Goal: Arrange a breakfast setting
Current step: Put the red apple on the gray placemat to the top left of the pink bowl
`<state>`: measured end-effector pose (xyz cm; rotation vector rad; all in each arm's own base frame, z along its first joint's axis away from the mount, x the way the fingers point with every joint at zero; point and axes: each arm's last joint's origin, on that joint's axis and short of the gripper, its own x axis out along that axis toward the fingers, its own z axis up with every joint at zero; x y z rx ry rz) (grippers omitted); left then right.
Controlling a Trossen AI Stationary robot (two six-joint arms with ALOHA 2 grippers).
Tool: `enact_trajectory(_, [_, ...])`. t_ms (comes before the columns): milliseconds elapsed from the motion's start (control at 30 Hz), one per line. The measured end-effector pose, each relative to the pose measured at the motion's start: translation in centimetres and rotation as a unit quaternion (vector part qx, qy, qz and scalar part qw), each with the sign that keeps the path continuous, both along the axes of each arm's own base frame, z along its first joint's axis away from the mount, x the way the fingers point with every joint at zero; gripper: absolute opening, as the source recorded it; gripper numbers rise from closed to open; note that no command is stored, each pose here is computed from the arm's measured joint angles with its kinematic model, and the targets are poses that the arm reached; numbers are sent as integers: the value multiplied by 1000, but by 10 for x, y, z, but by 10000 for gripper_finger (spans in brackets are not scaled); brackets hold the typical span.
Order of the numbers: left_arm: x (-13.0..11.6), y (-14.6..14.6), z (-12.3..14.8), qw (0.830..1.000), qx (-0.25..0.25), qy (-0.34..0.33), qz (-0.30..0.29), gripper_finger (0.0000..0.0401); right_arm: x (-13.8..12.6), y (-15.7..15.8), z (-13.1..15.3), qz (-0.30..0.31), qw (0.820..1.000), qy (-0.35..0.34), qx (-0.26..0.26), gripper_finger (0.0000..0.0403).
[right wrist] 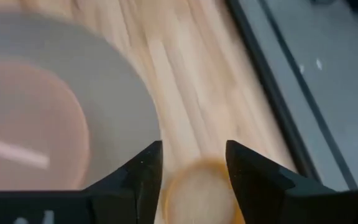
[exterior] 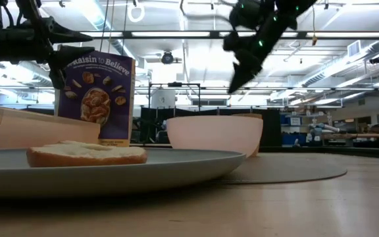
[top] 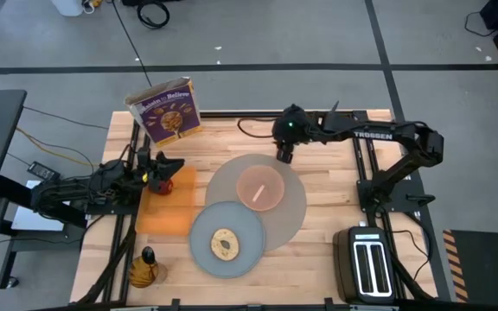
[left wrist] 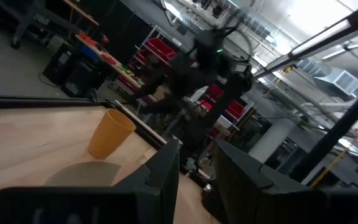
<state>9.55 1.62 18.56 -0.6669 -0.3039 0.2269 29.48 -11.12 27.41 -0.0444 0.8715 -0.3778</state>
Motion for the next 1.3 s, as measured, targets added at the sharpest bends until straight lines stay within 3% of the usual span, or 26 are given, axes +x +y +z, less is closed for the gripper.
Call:
enact_trajectory(167, [0,0,0,1000,-23,-8,2,107,15,22,20,78,995,-62,27,194])
enact_trajectory(400, [-1,0,7,999,-48,-25,-9,107,22,84,15,158,985,-31,64,194])
enact_trajectory(600, [5,-7,33,999,-8,2,-49,88,17,121,10,129,990,6,62,193])
enact_trajectory(833, [29,-24,78,983,53,92,-149,52,19,146,17,55,996,-44,60,193])
enact_trajectory(933, [36,-36,113,966,104,144,-190,37,20,158,32,51,993,-71,79,193])
enact_trajectory(1067, [40,-50,146,925,141,256,-241,21,16,177,55,38,992,-88,83,192])
enact_trajectory(1200, [36,-57,160,861,151,399,-276,15,7,203,77,7,984,-125,125,192])
enact_trajectory(1300, [35,-59,152,811,138,500,-272,19,0,224,88,-10,974,-160,163,192])
